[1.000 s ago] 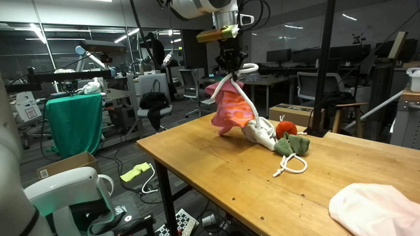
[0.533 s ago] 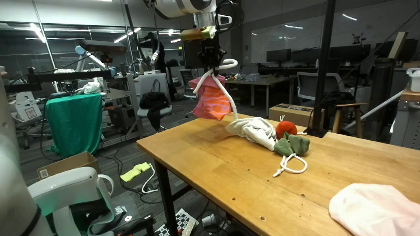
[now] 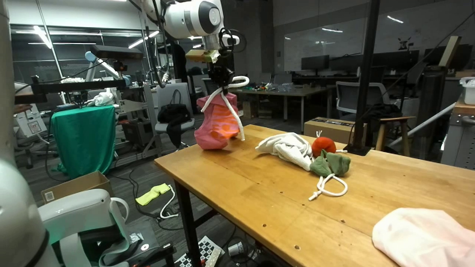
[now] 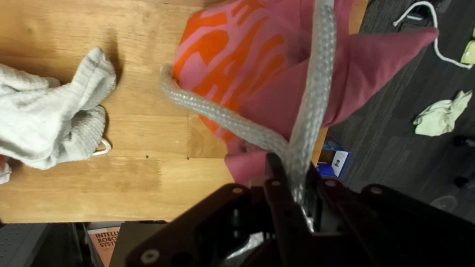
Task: Separate the heap of things
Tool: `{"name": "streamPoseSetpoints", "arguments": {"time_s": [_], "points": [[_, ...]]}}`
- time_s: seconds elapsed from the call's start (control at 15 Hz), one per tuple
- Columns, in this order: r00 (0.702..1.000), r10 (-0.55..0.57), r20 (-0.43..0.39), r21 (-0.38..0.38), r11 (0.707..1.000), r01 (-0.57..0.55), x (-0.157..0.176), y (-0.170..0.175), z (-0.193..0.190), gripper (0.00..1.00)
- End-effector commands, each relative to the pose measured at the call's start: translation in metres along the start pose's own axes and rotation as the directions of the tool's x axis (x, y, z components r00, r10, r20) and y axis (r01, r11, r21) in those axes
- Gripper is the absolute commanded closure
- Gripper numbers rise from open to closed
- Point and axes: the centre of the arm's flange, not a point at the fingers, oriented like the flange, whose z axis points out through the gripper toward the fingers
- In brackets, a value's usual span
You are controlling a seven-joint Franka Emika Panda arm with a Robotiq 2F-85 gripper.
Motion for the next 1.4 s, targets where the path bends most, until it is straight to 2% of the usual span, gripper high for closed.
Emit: {"name": "streamPoseSetpoints", "arguments": {"time_s": [0.0, 0.27, 0.47, 1.0, 1.33], "points": [[0.990, 0.118, -0.079, 0.004, 0.993, -0.118, 0.014, -0.030, 0.026, 0.93], [0.956, 0.262, -0.134, 0.005, 0.965, -0.264, 0.025, -0.045, 0.055, 0.93], [0.917, 0.366, -0.160, 0.021, 0.930, -0.367, 0.035, -0.051, 0.070, 0.93], [0.781, 0.575, -0.246, 0.079, 0.814, -0.575, 0.065, -0.059, 0.087, 0.93], [0.697, 0.624, -0.353, 0.134, 0.771, -0.622, 0.083, -0.067, 0.076, 0.93]]}}
